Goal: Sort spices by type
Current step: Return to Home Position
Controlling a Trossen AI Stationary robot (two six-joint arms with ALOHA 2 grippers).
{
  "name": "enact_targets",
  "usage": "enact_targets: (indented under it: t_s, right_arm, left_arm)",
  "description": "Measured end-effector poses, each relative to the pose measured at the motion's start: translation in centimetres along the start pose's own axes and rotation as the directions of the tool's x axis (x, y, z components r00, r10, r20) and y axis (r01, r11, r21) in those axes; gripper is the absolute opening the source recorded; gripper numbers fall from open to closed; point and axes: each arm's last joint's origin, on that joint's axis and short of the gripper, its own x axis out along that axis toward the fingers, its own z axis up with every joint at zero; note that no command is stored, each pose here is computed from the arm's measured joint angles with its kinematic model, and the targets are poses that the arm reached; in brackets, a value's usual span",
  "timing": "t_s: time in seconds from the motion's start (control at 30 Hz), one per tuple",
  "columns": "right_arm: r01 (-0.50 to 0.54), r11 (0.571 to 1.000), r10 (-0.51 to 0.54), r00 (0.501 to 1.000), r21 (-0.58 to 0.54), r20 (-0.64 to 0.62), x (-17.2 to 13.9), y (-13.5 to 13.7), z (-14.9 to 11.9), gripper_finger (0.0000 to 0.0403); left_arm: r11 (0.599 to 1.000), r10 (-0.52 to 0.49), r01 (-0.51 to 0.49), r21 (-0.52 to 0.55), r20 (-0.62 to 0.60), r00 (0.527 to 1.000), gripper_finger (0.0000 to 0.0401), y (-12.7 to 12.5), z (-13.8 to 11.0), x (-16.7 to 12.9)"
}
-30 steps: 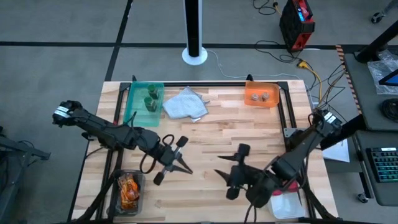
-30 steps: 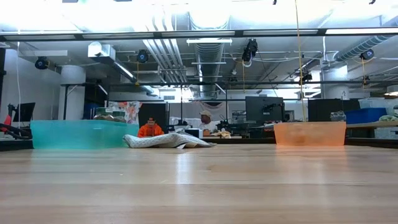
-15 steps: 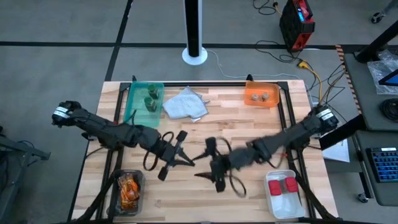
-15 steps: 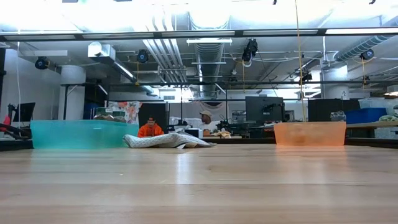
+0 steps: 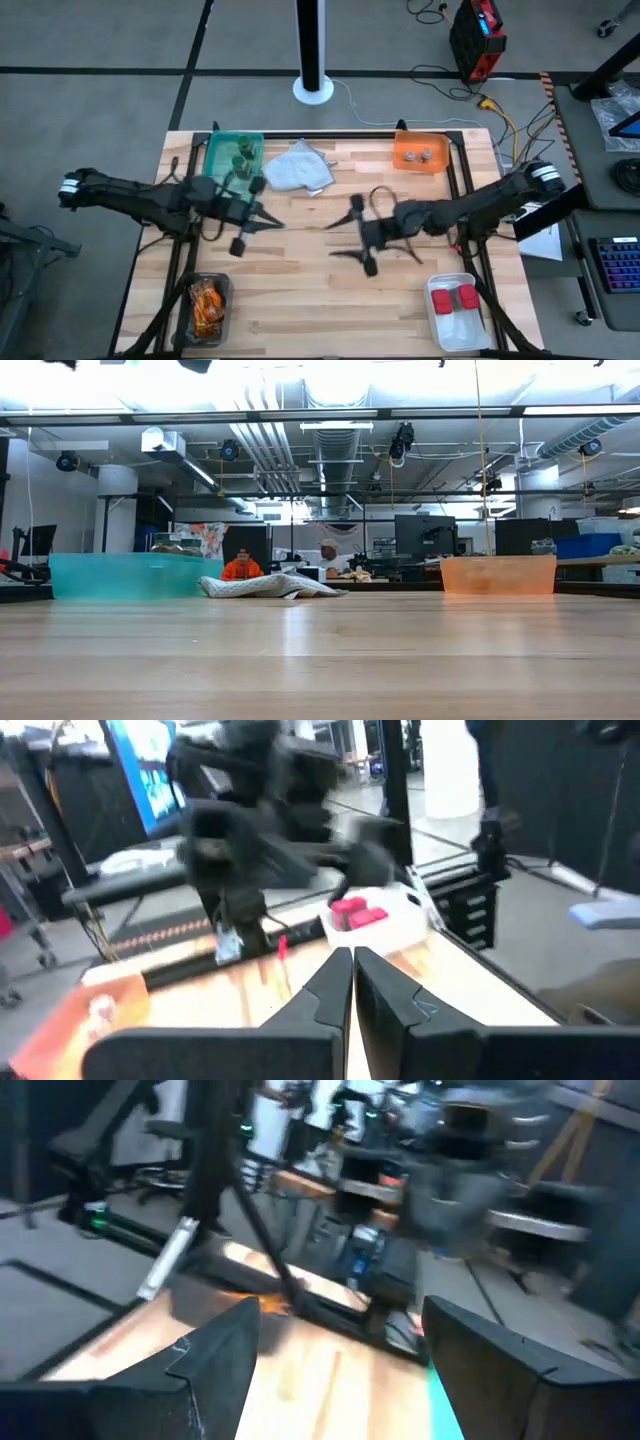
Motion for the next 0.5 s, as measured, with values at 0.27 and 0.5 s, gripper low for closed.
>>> enact_targets:
  t_s: [0.27, 0.5]
  right_arm:
    - [0.048, 0.998, -0.049, 0.998, 0.033, 0.041, -6.9, -0.7, -0.9, 0.0278]
    - [0.102, 0.994, -0.104, 0.991, 0.029, 0.088, -11.5, -0.7, -1.6, 0.0272]
  left_arm:
    - [0.995, 0.076, -0.063, -0.075, 0.186, 0.980, 0.0000, -1.5, -2.9, -7.0]
    - [0.986, 0.166, -0.150, -0.078, 0.293, 0.941, 0.0000, -2.3, -5.3, -10.5]
